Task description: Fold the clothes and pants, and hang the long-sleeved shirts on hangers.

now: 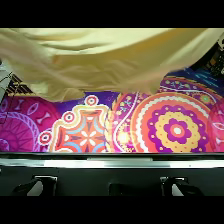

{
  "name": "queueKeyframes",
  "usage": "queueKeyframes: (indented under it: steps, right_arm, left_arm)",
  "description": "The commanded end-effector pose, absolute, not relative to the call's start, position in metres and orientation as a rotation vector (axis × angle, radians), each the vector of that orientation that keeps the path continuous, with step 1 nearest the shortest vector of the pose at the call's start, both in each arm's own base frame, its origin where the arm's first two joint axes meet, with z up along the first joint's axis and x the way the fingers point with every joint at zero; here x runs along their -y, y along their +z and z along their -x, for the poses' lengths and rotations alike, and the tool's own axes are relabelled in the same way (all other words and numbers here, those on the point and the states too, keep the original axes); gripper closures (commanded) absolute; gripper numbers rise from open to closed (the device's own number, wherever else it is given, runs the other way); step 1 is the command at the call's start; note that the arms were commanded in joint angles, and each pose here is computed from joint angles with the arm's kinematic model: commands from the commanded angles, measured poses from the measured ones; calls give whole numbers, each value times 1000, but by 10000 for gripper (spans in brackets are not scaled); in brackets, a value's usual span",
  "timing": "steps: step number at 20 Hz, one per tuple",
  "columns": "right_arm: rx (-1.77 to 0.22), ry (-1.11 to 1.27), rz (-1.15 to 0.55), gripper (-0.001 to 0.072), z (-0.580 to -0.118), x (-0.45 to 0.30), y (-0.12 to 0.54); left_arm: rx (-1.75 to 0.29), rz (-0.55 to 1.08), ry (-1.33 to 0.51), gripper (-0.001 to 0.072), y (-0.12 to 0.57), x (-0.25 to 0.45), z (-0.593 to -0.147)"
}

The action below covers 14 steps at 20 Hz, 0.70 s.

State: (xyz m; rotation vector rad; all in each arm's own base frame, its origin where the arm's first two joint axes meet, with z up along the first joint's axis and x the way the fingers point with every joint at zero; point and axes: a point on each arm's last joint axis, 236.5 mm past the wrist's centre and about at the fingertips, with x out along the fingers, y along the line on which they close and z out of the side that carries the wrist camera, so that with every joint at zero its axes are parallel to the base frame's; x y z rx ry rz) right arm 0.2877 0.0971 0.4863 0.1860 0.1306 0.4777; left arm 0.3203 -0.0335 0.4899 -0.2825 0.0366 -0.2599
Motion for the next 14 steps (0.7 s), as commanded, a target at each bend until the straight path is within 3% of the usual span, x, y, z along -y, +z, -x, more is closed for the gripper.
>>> queueKeyframes:
  steps: [1, 3, 6, 9, 14]
  right_arm:
    - [49, 375, -192, 675, -201, -88, 548]
    - [80, 327, -238, 675, -189, -79, 555]
    - [-32, 281, -288, 675, -218, -67, 528]
    - [-336, 251, -370, 675, -287, -59, 452]
    - [-867, 219, -420, 675, -399, -42, 281]
  left_arm:
    - [156, 282, -19, 695, 547, 0, -231]
    - [185, 277, 55, 695, 552, -14, -216]
    - [100, 265, 41, 694, 530, -15, -242]
    - [-158, 254, -93, 694, 461, 3, -311]
    - [-610, 423, -193, 693, 288, 6, -435]
